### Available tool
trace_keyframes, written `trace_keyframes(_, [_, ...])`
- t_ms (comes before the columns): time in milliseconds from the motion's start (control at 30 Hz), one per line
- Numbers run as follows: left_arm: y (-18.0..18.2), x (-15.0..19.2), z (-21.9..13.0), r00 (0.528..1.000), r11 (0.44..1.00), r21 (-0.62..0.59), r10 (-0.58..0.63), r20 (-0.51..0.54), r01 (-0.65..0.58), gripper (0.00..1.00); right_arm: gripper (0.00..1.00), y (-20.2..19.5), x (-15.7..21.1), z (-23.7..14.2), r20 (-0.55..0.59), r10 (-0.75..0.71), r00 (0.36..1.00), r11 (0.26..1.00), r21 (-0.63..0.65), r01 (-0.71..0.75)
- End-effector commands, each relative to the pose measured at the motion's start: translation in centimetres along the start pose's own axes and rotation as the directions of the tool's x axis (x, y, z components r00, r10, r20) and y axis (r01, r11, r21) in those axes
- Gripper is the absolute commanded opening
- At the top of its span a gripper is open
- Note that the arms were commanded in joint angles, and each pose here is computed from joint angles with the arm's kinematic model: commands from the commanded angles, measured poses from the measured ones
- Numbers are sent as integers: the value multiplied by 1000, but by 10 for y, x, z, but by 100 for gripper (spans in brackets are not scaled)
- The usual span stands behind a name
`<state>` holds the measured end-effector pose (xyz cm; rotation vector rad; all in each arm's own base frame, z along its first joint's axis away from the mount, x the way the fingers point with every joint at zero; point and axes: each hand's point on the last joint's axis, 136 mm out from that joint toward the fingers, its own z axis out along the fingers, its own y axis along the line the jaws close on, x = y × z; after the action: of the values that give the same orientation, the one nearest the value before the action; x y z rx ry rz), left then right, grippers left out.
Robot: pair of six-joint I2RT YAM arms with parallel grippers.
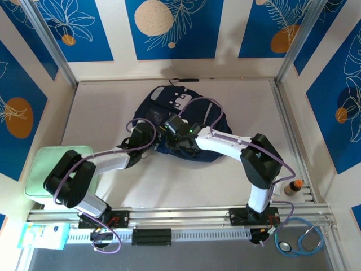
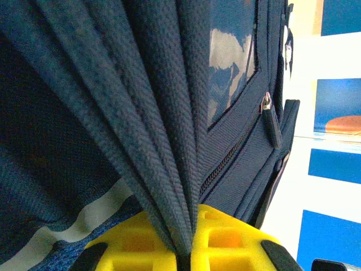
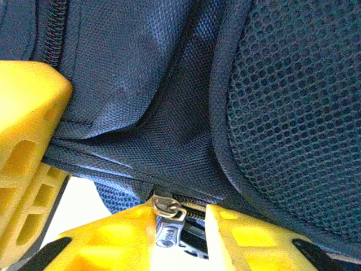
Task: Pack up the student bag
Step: Zip the student bag at the center of the table.
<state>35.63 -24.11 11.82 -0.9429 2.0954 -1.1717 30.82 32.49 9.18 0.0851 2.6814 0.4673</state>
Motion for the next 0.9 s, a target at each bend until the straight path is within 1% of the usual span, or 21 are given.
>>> trace_keyframes(0, [-58,15,-7,997,982,188,16,-78,-1,0,29,-8,-19,8,75,-6,997,997,71,1])
trace_keyframes(133, [-62,16,-8,996,981,196,26,-87,-8,0,29,-15,-17,16,61,-12,998,994,109,5])
trace_keyframes(200, [-62,16,-10,996,980,199,29,-85,-11,0,25,-17,-17,17,56,-10,998,993,116,4])
trace_keyframes(300, [-60,15,-10,996,981,193,31,-78,-16,0,21,-19,-16,15,47,-26,999,993,113,20])
trace_keyframes(433, [-57,13,-9,997,982,187,29,-74,-15,0,20,-26,-12,9,30,-41,999,994,101,38])
trace_keyframes(533, [-53,11,-9,997,983,181,28,-71,-15,0,20,-34,-5,7,-5,-54,999,996,67,54])
trace_keyframes(633, [-51,10,-8,997,985,174,31,-71,-18,0,18,-45,0,3,-27,-62,998,996,61,63])
trace_keyframes(733, [-44,6,-6,997,988,153,40,-68,-30,0,16,-51,5,-1,-22,-99,995,994,37,100])
trace_keyframes(867, [-26,-4,-5,998,993,120,25,-53,-19,0,13,-69,13,-4,-18,-130,991,989,70,131])
